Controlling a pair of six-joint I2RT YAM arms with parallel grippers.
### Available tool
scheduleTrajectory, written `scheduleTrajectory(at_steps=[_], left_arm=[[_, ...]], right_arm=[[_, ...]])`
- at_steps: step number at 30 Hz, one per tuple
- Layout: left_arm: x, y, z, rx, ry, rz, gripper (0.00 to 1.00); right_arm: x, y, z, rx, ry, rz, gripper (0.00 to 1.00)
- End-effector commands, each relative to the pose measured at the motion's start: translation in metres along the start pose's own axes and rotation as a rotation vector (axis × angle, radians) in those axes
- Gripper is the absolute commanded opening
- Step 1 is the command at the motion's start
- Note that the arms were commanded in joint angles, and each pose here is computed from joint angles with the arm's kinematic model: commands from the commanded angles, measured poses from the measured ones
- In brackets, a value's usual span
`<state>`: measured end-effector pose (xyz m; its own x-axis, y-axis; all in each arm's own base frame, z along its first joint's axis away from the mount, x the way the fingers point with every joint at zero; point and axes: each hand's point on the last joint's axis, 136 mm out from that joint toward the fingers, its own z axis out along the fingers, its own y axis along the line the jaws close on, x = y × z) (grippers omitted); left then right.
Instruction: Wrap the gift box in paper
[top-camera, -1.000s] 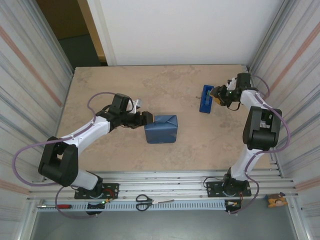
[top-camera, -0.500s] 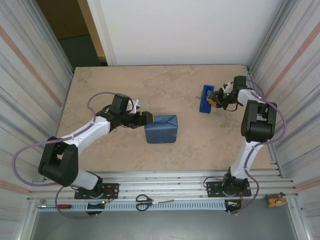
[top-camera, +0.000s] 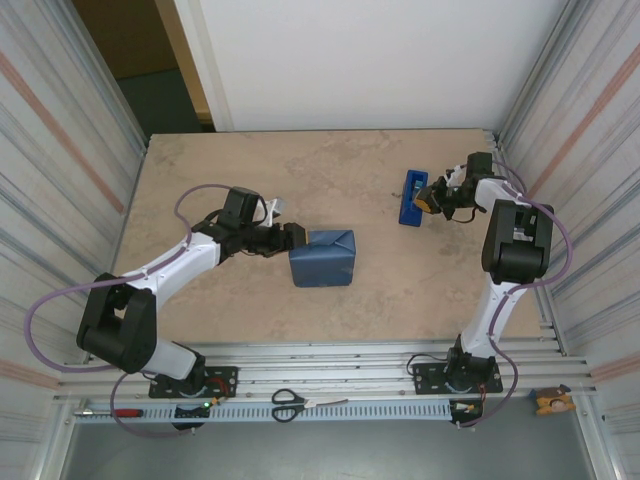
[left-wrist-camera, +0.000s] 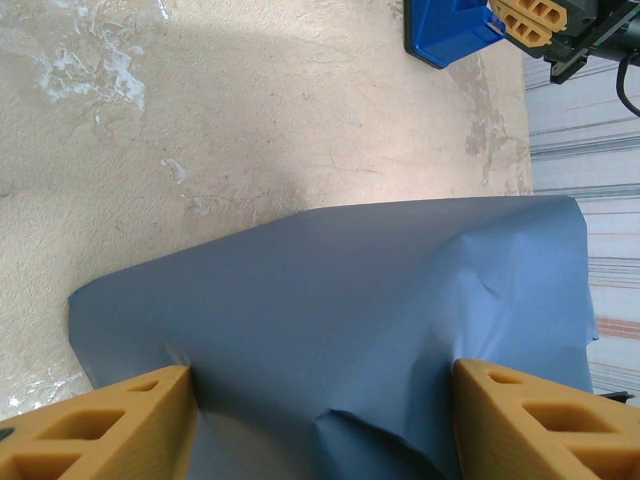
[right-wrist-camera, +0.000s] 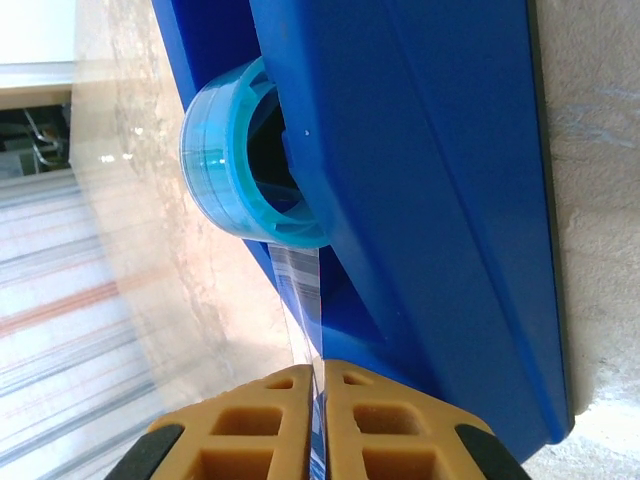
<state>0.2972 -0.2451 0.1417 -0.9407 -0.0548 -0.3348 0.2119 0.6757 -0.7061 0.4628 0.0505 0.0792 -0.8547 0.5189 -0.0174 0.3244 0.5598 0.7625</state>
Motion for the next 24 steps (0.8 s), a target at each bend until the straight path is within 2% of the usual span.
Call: scheduleTrajectory(at_steps=[1, 7, 14, 24], left_arm=[[0.029, 0.019, 0.01, -0.056, 0.098, -0.025, 0.66], [0.029, 0.02, 0.01, -0.059, 0.099, -0.025, 0.65], [0.032, 0.025, 0.013, -0.072, 0.104, -0.03, 0.65], [0.032, 0.024, 0.014, -0.069, 0.106, -0.026, 0.64]], right_arm=[[-0.002, 0.003, -0.002, -0.019, 0.011, 0.016, 0.1], [-0.006, 0.014, -0.008, -0.047, 0.004, 0.01, 0.0], [-0.005, 0.045, -0.03, -0.096, -0.005, 0.018, 0.0], [0.037, 0.033, -0.034, -0.116, 0.049, 0.105, 0.0]])
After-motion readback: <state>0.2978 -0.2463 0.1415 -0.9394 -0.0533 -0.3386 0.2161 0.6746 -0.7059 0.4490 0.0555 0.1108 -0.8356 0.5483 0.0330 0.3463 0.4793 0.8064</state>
